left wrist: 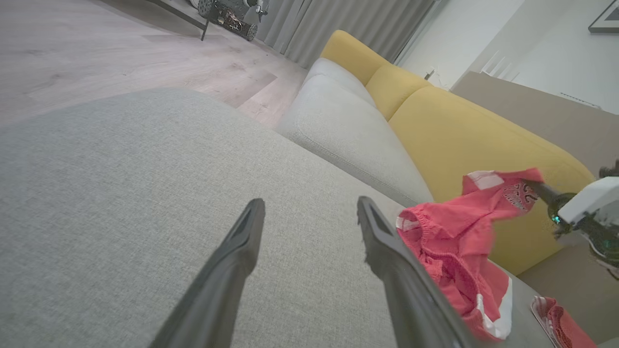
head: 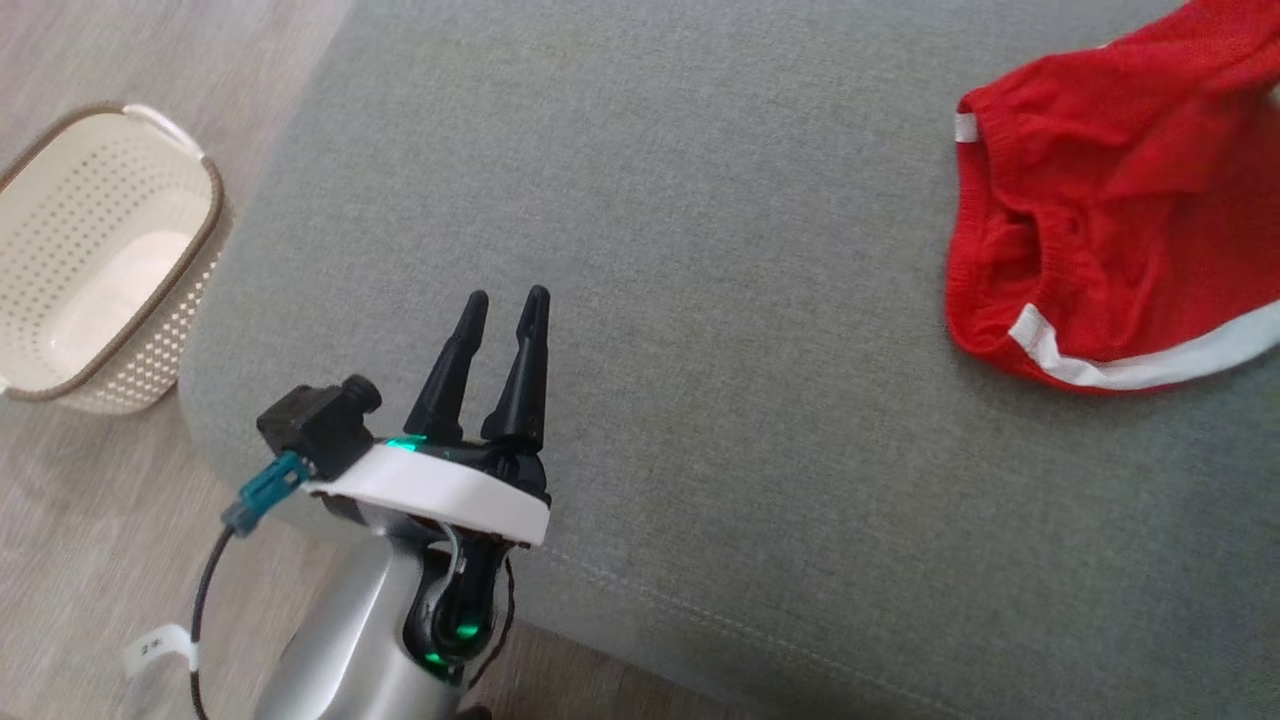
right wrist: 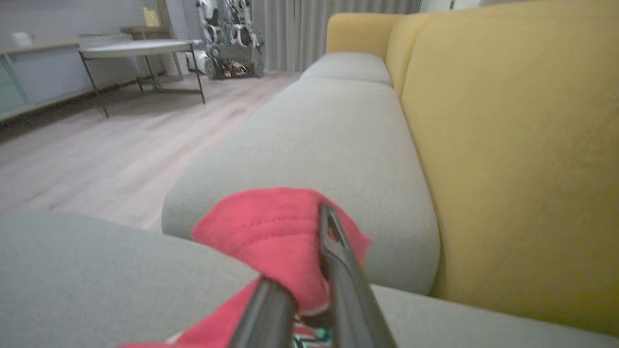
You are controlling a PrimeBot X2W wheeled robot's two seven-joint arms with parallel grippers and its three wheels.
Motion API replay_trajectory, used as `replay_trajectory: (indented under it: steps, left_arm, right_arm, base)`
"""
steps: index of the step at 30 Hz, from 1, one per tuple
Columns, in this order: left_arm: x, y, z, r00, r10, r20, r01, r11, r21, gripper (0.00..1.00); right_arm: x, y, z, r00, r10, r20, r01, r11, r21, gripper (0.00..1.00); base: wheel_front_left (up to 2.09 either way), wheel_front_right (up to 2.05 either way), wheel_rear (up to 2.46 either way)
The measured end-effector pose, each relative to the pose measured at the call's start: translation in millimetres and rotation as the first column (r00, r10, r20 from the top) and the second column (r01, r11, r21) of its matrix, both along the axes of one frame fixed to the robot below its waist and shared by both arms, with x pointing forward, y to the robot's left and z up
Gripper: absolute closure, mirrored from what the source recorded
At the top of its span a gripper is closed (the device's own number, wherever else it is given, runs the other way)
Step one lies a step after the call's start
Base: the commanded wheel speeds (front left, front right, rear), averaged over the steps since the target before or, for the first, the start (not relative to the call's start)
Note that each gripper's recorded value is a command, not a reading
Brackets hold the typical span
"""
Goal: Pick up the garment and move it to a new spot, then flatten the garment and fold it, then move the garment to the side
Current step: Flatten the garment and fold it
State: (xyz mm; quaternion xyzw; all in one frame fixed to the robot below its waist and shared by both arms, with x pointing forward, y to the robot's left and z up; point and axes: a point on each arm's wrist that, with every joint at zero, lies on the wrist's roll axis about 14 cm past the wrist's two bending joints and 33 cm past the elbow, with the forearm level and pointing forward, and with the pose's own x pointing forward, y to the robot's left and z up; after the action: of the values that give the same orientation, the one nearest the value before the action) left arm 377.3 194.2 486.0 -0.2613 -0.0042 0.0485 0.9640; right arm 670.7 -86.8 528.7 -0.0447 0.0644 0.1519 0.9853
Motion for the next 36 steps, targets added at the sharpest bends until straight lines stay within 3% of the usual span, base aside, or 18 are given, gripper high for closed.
replay_trajectory:
  steps: [3,13,26,36]
  left_arm:
    - [2,-5,2,1.0,-0.014,0.007,0.014,1.0,-0.001,0.0]
    - [14,-31,11,0.994,-0.101,0.046,0.101,0.995,0.005,0.0]
    - [32,-103,31,0.945,-0.305,0.121,0.308,0.951,-0.004,0.0]
    - [38,-163,19,0.878,-0.47,0.097,0.472,0.882,0.002,0.0]
  right_arm:
    - [-13,-4,-19,0.999,-0.005,-0.052,0.004,1.0,-0.031,0.0]
    - [-41,-23,-16,0.998,-0.036,-0.044,0.034,0.998,-0.048,0.0]
    - [-118,-65,-13,0.993,-0.113,0.022,0.11,0.988,0.11,0.0]
    - [-204,-126,-45,0.958,-0.287,0.012,0.275,0.928,0.251,0.0]
  base:
    - [0.0,0.0,0.0]
    - [0.0,0.0,0.0]
    - [0.0,0.0,0.0]
    - [0.0,0.0,0.0]
